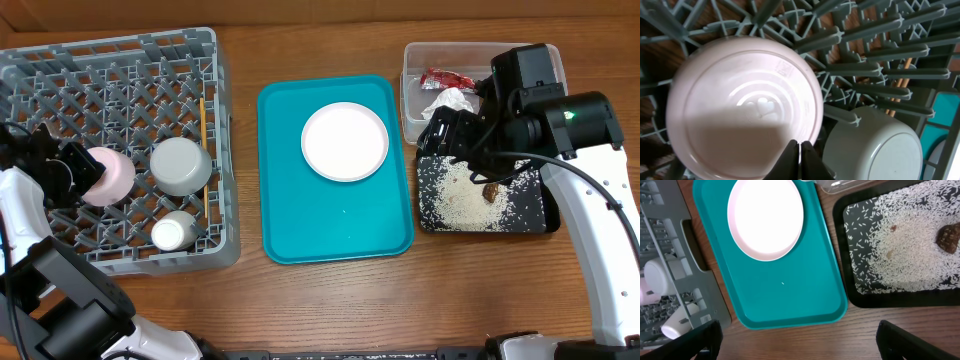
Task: Sort waste into correct bins and load items into the dishwasher
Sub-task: 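Release the pink bowl and reach the left gripper to the white plate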
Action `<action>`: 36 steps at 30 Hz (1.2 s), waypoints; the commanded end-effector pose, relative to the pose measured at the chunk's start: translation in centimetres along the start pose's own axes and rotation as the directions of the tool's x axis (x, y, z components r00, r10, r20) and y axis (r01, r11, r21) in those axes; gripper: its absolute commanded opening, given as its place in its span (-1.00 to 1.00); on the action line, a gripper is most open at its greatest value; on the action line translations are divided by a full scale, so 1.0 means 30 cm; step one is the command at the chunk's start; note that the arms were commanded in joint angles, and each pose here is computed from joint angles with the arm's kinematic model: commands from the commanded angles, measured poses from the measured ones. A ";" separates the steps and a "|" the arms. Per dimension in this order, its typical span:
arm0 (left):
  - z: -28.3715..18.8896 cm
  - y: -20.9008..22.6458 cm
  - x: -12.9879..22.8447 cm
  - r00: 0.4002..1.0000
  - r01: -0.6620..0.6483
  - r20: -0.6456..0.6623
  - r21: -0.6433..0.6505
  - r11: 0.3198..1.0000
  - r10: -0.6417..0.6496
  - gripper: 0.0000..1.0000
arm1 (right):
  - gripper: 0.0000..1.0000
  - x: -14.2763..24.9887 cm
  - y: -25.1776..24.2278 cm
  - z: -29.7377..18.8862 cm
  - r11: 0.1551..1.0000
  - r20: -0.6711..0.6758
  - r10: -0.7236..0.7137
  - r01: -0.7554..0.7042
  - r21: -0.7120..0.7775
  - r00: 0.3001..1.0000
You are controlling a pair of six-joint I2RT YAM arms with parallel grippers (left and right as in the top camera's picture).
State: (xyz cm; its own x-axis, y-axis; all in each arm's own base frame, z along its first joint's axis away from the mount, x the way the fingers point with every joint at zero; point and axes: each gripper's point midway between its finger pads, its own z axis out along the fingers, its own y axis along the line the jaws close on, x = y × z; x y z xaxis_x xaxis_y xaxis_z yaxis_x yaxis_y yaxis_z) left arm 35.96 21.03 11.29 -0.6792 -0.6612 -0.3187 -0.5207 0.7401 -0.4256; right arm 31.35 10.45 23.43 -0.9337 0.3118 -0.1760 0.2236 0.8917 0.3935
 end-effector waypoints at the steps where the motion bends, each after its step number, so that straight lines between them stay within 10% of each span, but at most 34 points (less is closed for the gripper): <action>1: -0.025 -0.060 -0.022 1.000 -0.025 0.003 0.085 0.996 0.025 -0.70 | 1.00 -0.010 0.016 -0.014 1.000 0.014 -0.008 0.008 -0.019 1.000; 10: -0.324 -0.377 -0.075 0.967 -0.254 0.059 0.155 0.955 0.247 -0.55 | 1.00 -0.008 0.019 -0.014 1.000 0.011 -0.008 0.009 -0.023 1.000; 19: -0.408 -0.808 0.262 0.824 -0.538 -0.022 0.279 0.795 0.566 -0.26 | 1.00 -0.015 0.023 -0.015 1.000 0.019 -0.011 0.011 -0.028 1.000; 26: -0.186 -0.965 0.517 0.805 -0.478 -0.244 0.276 0.834 0.541 0.11 | 1.00 -0.014 0.023 -0.015 1.000 0.018 -0.011 0.011 -0.027 1.000; 36: 0.274 -1.004 0.690 0.803 -0.490 -0.355 0.064 0.869 0.479 0.01 | 1.00 -0.014 0.022 -0.015 1.000 0.018 -0.010 0.011 -0.027 1.000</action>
State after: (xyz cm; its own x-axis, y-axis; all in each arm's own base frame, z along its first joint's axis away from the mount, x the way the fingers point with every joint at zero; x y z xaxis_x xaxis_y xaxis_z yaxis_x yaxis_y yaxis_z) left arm 41.33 -16.98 13.86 -0.9796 -0.0381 -0.1975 0.0414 0.9227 -0.3833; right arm 31.48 10.63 23.54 -0.9337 0.3105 -0.1783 0.2183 0.8884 0.4039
